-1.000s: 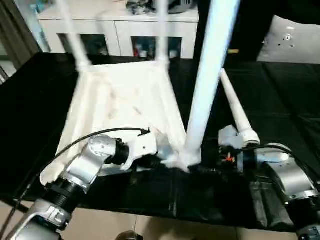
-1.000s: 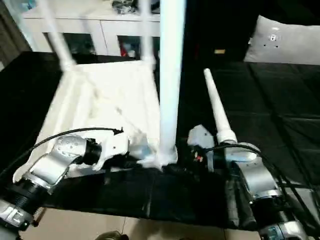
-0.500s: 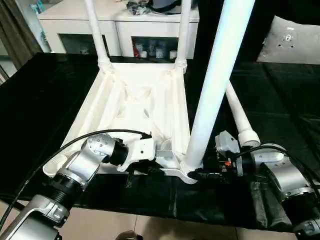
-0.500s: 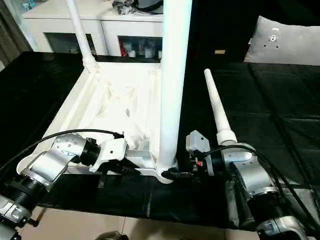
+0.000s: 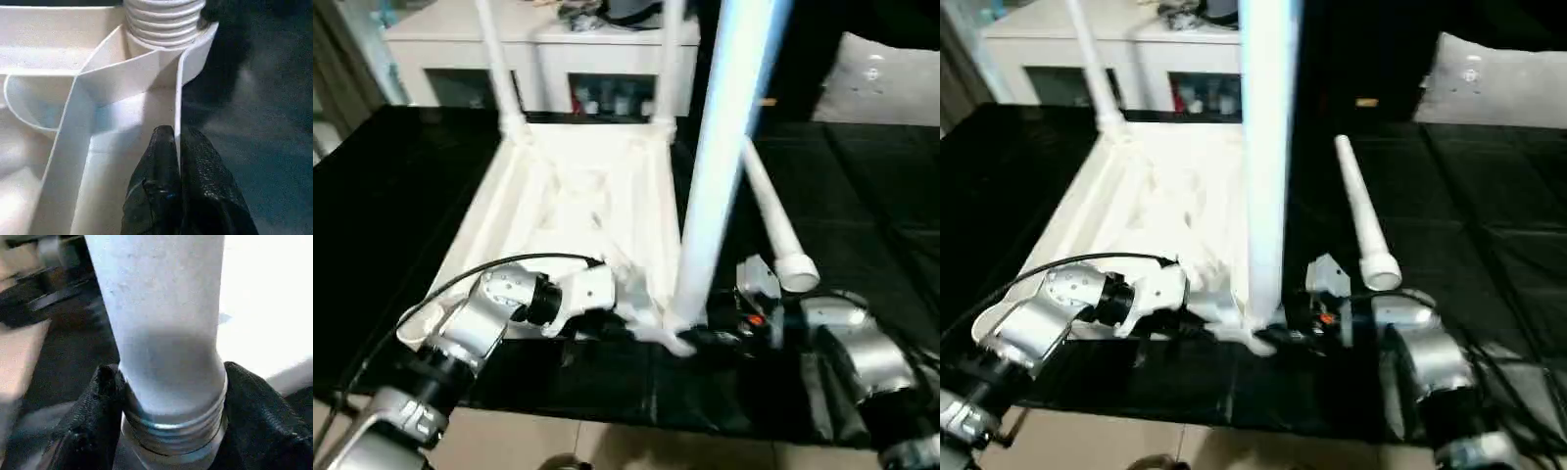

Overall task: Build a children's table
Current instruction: Rotate leg to tighten

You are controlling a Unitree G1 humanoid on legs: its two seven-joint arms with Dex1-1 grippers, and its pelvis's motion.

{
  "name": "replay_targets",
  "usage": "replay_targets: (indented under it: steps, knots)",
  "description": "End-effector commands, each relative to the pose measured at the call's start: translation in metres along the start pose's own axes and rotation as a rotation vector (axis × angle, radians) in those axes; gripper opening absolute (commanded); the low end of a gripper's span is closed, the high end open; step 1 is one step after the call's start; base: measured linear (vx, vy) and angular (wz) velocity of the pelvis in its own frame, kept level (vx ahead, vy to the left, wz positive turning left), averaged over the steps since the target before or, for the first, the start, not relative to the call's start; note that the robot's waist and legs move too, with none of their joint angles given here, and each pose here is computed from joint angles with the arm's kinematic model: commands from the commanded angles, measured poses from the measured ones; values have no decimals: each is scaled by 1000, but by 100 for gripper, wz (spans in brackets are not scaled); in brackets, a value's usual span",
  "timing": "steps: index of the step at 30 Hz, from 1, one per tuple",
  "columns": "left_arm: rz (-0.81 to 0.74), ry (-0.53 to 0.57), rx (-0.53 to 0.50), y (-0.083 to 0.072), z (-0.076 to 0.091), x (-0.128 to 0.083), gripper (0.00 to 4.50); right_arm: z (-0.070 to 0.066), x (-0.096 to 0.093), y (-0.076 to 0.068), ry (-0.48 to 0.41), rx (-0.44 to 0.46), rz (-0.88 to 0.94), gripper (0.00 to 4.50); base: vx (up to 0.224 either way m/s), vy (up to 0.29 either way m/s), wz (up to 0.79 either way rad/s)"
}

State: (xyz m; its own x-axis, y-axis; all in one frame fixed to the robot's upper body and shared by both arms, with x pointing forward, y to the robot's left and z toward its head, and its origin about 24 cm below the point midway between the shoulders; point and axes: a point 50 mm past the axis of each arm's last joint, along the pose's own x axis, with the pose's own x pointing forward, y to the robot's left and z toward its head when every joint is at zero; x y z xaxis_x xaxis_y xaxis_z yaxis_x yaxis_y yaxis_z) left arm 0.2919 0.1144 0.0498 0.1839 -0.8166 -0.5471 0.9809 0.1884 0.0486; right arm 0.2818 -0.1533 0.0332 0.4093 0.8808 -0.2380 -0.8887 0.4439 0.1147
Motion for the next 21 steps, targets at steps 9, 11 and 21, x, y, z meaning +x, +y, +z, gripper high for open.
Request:
replay_targets:
  steps: [9,11,21]
  knots:
    - [282,-240,-137,0,62,45,0,0,57,-6,-3,183,-440,272,0,0,0]
    - [299,-247,-109,-2,69,51,0,4,58,-5,-47,181,-455,307,0,0,0]
    - [307,-195,-60,2,57,40,0,14,23,-12,-142,53,-419,412,0,0,0]
